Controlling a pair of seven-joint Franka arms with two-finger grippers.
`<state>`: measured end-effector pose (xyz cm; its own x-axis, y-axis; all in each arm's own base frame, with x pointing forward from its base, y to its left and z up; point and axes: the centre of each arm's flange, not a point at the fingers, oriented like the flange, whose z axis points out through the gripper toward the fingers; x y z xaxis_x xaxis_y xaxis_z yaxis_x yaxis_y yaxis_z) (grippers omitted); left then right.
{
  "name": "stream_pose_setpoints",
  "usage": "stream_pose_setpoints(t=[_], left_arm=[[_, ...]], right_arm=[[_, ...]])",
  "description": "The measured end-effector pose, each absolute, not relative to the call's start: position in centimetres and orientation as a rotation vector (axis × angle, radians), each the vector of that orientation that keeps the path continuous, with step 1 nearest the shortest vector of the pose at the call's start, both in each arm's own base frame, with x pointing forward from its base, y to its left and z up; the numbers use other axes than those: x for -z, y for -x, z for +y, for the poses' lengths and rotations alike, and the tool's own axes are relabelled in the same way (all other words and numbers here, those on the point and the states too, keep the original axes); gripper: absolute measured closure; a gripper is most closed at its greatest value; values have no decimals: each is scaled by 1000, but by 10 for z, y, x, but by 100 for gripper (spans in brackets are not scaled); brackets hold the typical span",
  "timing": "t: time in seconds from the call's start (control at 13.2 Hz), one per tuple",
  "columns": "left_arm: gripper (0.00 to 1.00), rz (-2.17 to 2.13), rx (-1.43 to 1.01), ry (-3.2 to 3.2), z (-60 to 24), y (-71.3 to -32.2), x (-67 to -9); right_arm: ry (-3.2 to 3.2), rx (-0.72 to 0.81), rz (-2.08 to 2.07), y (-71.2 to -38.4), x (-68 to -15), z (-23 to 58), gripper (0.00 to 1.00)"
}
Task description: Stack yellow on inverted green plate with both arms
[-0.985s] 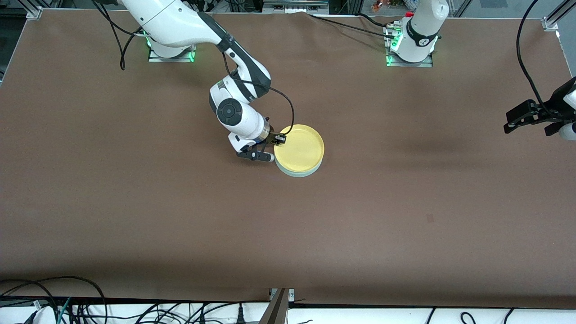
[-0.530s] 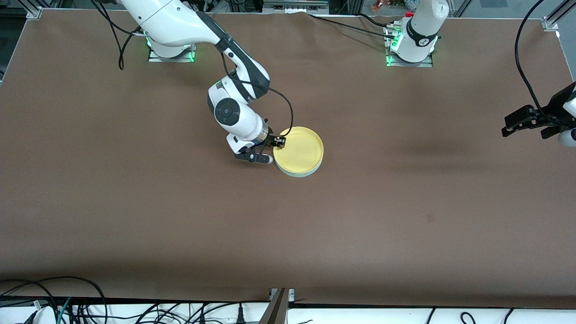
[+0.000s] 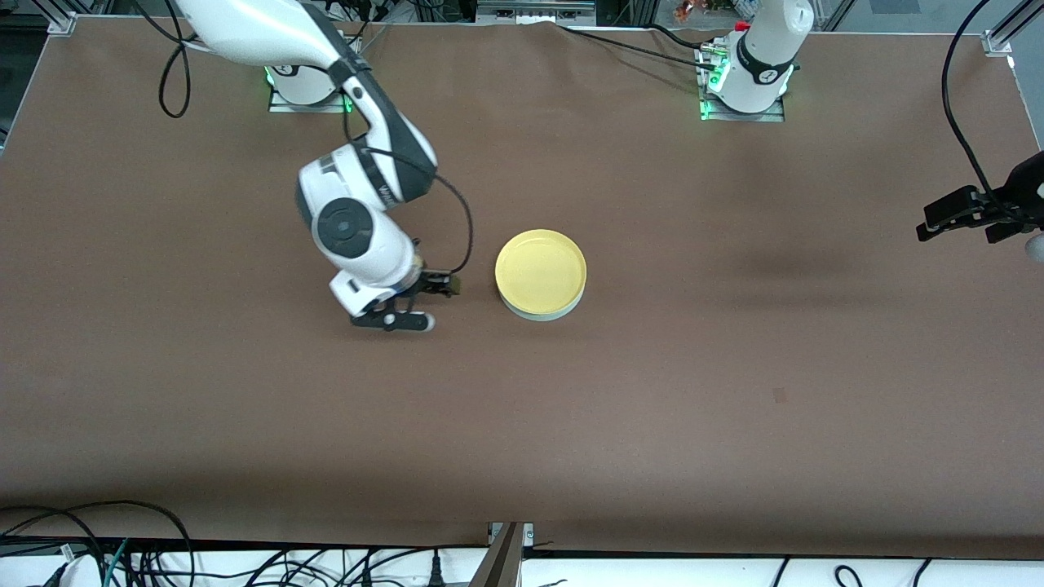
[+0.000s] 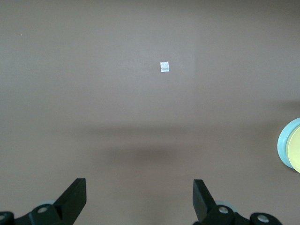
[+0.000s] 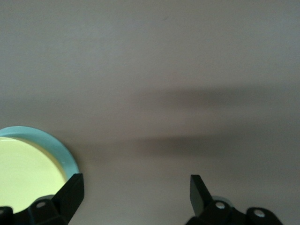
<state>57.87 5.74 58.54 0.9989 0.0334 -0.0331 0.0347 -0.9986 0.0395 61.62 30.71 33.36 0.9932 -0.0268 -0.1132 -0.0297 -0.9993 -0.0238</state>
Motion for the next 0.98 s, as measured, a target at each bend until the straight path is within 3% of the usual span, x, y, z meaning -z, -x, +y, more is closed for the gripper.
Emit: stream_pose_setpoints(t=[0.45, 0.83, 0.98], left_arm=[[0, 52, 241, -3080, 54, -566, -574], [0, 44, 334, -3062, 50, -554, -580], [0, 36, 207, -3059, 49, -540, -630]], right_arm=[[3096, -368, -134, -666, -424, 143, 0], [3078, -295, -102, -640, -534, 41, 0], [3126, -227, -107, -619, -578, 36, 0]])
